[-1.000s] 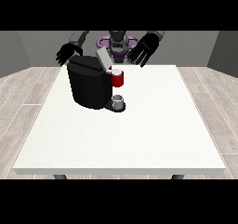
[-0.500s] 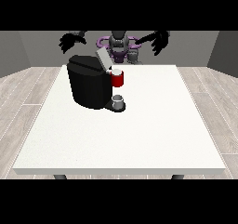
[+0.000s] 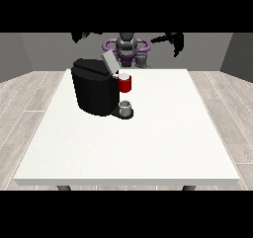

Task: Insert the coffee pod into the coffee machine and close the lid

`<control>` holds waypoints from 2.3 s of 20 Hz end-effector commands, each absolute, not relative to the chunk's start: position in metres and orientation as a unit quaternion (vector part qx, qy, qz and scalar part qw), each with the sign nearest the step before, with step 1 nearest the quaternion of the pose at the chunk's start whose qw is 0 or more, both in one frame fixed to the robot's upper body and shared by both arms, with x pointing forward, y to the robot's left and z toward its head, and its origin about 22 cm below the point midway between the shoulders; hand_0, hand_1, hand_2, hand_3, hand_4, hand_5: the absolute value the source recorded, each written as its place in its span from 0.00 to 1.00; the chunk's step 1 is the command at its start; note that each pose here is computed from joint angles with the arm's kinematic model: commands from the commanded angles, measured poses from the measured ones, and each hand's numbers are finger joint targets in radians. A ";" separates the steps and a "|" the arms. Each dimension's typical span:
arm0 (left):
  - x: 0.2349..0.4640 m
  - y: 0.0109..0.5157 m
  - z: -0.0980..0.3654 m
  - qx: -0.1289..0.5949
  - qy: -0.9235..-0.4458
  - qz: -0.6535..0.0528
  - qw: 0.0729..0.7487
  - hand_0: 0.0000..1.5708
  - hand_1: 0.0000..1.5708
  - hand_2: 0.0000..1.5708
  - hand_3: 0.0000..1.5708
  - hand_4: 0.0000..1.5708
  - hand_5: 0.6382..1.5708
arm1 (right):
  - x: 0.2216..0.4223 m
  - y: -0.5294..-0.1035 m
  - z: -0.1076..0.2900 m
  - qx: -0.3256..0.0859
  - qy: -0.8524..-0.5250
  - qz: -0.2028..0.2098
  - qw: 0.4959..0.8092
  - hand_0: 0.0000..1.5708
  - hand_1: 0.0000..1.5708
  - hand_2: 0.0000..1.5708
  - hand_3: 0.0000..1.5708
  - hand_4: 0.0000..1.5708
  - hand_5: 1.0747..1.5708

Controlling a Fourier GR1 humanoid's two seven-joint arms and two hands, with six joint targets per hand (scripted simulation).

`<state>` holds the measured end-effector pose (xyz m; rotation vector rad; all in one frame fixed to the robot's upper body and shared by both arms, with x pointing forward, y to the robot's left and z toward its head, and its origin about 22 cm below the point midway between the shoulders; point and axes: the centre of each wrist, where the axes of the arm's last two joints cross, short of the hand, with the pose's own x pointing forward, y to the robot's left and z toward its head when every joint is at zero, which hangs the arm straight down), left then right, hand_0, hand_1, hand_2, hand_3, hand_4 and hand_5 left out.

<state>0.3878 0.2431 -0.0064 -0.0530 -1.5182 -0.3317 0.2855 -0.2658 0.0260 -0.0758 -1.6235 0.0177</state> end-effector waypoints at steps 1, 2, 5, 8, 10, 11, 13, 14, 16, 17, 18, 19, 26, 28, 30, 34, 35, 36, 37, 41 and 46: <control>0.385 0.225 -0.005 -0.077 -0.683 -0.139 0.713 0.00 0.00 0.00 0.00 0.00 1.00 | 0.300 -0.278 0.039 -0.046 -0.736 0.027 0.674 0.00 0.00 0.00 0.00 0.00 1.00; 0.375 0.226 -0.021 -0.073 -0.655 -0.118 0.743 0.00 0.00 0.00 0.00 0.00 1.00 | 0.292 -0.253 0.033 -0.027 -0.702 0.046 0.710 0.00 0.00 0.00 0.00 0.00 1.00; 0.363 0.231 -0.026 -0.080 -0.683 -0.104 0.719 0.00 0.00 0.00 0.00 0.04 1.00 | 0.289 -0.263 0.025 -0.029 -0.725 0.067 0.685 0.00 0.00 0.00 0.00 0.09 1.00; 0.362 0.233 -0.019 -0.082 -0.677 -0.084 0.726 0.00 0.00 0.00 0.00 0.02 1.00 | 0.302 -0.244 0.041 -0.025 -0.723 0.080 0.685 0.00 0.00 0.00 0.00 0.14 1.00; 0.342 0.235 -0.034 -0.101 -0.678 -0.093 0.723 0.00 0.00 0.00 0.00 0.00 1.00 | 0.306 -0.269 0.042 -0.030 -0.722 0.061 0.688 0.00 0.00 0.00 0.00 0.00 1.00; 0.341 0.238 -0.030 -0.089 -0.683 -0.099 0.718 0.00 0.00 0.00 0.00 0.00 1.00 | 0.305 -0.254 0.037 -0.037 -0.720 0.085 0.687 0.00 0.00 0.00 0.00 0.00 1.00; 0.340 0.246 -0.020 -0.062 -0.704 -0.073 0.703 0.00 0.00 0.00 0.00 0.13 1.00 | 0.311 -0.244 0.050 0.003 -0.727 0.084 0.682 0.00 0.00 0.00 0.00 0.00 1.00; 0.341 0.242 -0.017 -0.083 -0.696 -0.092 0.708 0.00 0.00 0.00 0.00 0.14 1.00 | 0.315 -0.249 0.039 -0.011 -0.724 0.071 0.686 0.00 0.00 0.00 0.00 0.00 1.00; 0.335 0.242 -0.012 -0.070 -0.714 -0.085 0.692 0.00 0.00 0.00 0.00 0.07 1.00 | 0.328 -0.238 0.057 0.000 -0.739 0.065 0.670 0.00 0.00 0.00 0.00 0.00 1.00; 0.329 0.239 -0.016 -0.078 -0.717 -0.090 0.687 0.00 0.00 0.00 0.00 0.00 1.00 | 0.326 -0.247 0.043 -0.011 -0.736 0.051 0.675 0.00 0.00 0.00 0.00 0.00 1.00; 0.323 0.237 -0.019 -0.086 -0.708 -0.087 0.696 0.00 0.00 0.00 0.00 0.00 1.00 | 0.333 -0.256 0.052 -0.008 -0.729 0.059 0.682 0.00 0.00 0.00 0.00 0.00 1.00; 0.342 0.249 0.009 -0.075 -0.725 -0.074 0.681 0.00 0.00 0.00 0.00 0.00 1.00 | 0.332 -0.247 0.047 0.004 -0.733 0.067 0.677 0.00 0.00 0.00 0.00 0.00 1.00; 0.306 0.240 -0.001 -0.063 -0.717 -0.062 0.691 0.00 0.00 0.00 0.00 0.00 1.00 | 0.343 -0.258 0.035 0.002 -0.727 0.068 0.683 0.00 0.00 0.00 0.00 0.00 1.00; 0.303 0.246 0.001 -0.054 -0.721 -0.073 0.687 0.00 0.00 0.00 0.00 0.00 1.00 | 0.350 -0.235 0.039 0.000 -0.733 0.062 0.677 0.00 0.00 0.00 0.00 0.00 1.00; 0.300 0.285 0.004 -0.051 -0.722 -0.068 0.687 0.00 0.00 0.00 0.00 0.00 1.00 | 0.351 -0.252 0.044 0.002 -0.730 0.078 0.679 0.00 0.00 0.00 0.00 0.00 1.00; 0.299 0.262 0.008 -0.040 -0.737 -0.060 0.672 0.00 0.00 0.00 0.00 0.00 1.00 | 0.366 -0.244 0.057 -0.001 -0.738 0.109 0.666 0.00 0.00 0.00 0.00 0.00 1.00; 0.301 0.265 0.011 -0.037 -0.725 -0.061 0.685 0.00 0.00 0.00 0.00 0.00 1.00 | 0.362 -0.215 0.052 0.003 -0.735 0.109 0.669 0.00 0.00 0.00 0.00 0.00 1.00; 0.303 0.267 0.019 -0.044 -0.736 -0.063 0.673 0.00 0.00 0.00 0.00 0.00 1.00 | 0.370 -0.217 0.058 0.001 -0.738 0.110 0.666 0.00 0.00 0.00 0.00 0.00 1.00; 0.289 0.261 -0.003 -0.043 -0.741 -0.064 0.668 0.00 0.00 0.00 0.00 0.00 1.00 | 0.368 -0.223 0.052 0.002 -0.750 0.104 0.653 0.00 0.00 0.00 0.00 0.00 1.00; 0.292 0.265 0.010 -0.048 -0.744 -0.048 0.665 0.00 0.00 0.00 0.00 0.00 1.00 | 0.374 -0.230 0.052 0.009 -0.740 0.109 0.664 0.00 0.00 0.00 0.00 0.00 1.00; 0.299 0.255 0.020 -0.030 -0.745 -0.057 0.664 0.00 0.00 0.00 0.00 0.00 1.00 | 0.388 -0.210 0.069 -0.001 -0.743 0.123 0.658 0.00 0.00 0.00 0.00 0.00 1.00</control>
